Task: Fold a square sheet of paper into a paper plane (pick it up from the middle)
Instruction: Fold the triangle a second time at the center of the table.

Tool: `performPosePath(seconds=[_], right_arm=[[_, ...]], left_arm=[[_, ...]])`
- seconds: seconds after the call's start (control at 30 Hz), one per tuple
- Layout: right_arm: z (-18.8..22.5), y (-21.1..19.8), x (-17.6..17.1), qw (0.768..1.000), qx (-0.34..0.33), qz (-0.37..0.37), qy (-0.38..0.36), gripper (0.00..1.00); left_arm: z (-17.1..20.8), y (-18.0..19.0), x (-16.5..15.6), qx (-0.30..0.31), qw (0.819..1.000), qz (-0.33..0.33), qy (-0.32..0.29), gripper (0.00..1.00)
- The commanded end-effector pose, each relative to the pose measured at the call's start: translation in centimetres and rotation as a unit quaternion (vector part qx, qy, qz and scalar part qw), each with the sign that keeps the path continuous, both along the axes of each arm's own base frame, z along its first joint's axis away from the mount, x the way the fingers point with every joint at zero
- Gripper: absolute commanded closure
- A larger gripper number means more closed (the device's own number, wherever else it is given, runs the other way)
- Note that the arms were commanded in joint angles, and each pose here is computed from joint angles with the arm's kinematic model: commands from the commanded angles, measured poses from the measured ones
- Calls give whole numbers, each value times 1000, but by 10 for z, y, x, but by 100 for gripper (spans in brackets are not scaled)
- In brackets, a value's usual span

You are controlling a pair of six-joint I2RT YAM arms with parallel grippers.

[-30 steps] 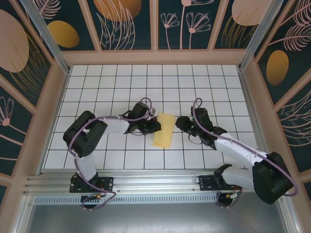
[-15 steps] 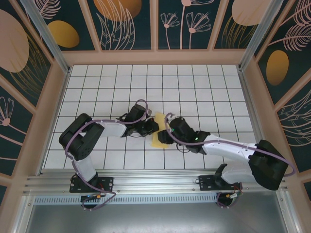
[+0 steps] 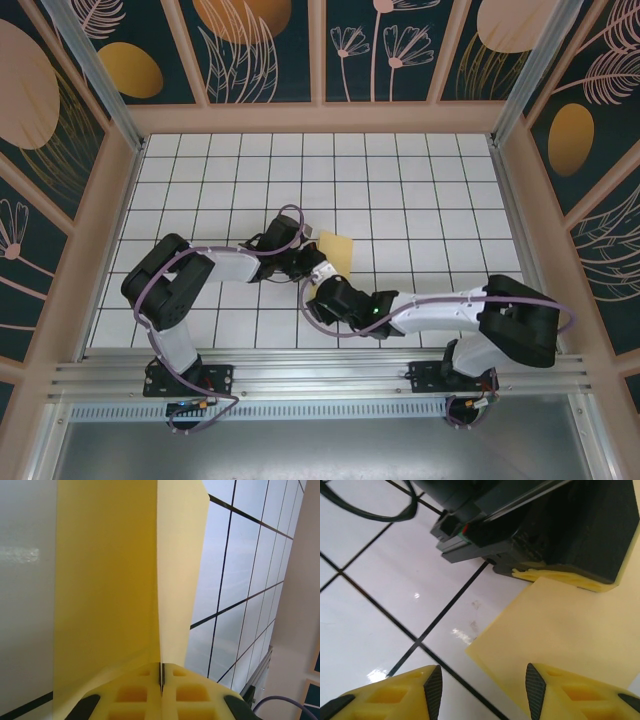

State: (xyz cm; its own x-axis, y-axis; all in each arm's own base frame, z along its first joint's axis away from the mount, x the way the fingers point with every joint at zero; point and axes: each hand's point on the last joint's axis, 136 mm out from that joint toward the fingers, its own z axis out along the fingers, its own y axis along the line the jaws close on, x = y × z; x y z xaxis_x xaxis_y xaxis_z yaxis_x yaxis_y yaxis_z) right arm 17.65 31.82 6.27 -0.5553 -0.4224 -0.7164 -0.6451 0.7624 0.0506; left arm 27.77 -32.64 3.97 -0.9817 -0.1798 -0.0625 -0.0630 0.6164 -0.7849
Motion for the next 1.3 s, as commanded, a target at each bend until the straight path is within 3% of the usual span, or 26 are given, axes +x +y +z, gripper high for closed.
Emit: performPosePath(seconds=[0.0,0.6,0.83,1.0,1.27], right_arm=[[10,9,16,999,-11,-22,-41,51],[9,3,19,998,-13,-36,-48,100],[9,5,19,999,13,-38,-11,100],[15,3,21,997,60,-37,30,100],[23,0,17,976,170,7,138,100]], left_arm=[[8,-3,2,-10,1000,-2,-5,92],[8,-3,3,-2,1000,-5,-7,86],[15,8,9,37,999,6,-31,59],[26,30,13,78,994,41,-59,47],[35,65,9,110,984,103,-91,40]])
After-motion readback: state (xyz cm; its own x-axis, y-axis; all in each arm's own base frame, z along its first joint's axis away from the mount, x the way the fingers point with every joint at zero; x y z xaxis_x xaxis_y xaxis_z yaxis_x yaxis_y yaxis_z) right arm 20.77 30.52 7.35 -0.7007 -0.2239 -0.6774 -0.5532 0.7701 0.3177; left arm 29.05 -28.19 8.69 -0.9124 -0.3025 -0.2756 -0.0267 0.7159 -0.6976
